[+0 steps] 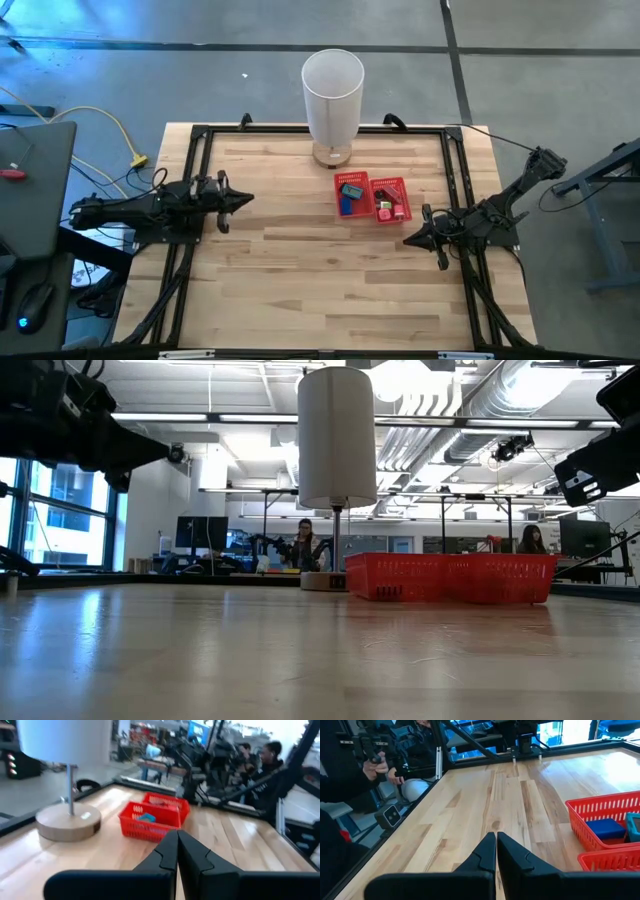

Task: Pick & Place Office items
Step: Return to Home Position

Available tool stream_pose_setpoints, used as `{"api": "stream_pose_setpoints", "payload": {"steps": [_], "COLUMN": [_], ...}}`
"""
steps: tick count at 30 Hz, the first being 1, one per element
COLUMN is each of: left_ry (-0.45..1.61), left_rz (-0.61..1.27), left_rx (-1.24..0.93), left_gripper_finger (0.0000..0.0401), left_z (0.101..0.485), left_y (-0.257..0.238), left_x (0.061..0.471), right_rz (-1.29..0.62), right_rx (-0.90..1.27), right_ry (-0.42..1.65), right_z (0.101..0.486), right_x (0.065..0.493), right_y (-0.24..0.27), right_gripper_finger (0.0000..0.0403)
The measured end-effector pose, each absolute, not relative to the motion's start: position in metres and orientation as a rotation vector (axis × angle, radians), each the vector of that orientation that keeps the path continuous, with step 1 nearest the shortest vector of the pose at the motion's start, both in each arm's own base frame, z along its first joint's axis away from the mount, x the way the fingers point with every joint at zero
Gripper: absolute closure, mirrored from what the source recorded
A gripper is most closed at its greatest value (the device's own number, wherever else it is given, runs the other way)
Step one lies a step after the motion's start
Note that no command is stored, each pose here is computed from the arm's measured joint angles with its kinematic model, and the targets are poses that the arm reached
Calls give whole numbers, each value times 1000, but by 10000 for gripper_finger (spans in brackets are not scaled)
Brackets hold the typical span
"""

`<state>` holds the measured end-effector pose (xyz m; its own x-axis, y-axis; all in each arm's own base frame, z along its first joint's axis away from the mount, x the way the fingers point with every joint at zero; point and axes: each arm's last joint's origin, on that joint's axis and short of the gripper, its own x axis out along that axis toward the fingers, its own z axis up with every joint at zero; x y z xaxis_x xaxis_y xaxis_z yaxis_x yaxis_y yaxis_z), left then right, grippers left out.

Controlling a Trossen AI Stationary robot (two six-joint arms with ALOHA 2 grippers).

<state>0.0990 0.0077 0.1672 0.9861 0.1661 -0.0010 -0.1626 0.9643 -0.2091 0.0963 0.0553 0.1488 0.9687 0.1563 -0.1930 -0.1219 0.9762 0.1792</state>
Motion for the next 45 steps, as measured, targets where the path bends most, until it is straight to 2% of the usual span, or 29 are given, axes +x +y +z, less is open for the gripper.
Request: {"api": "stream_pose_setpoints", "payload": {"steps": [11, 22, 45], "left_ry": [-38, -22, -12], "left_rz": [280, 274, 274], "left_rx": [-180, -248, -236], "left_gripper_finger": [401, 400, 400], "left_z": [168, 166, 165], "left_y": [11, 11, 11], "left_x": [98, 100, 100], "right_rz": [142, 142, 143], "right_rx": [169, 170, 170], "right_ry": [205, 204, 204], "right_z": [149, 149, 149], "right_x": [96, 96, 96], "right_y": [55, 55, 55], "right_gripper_finger": [401, 401, 401]}}
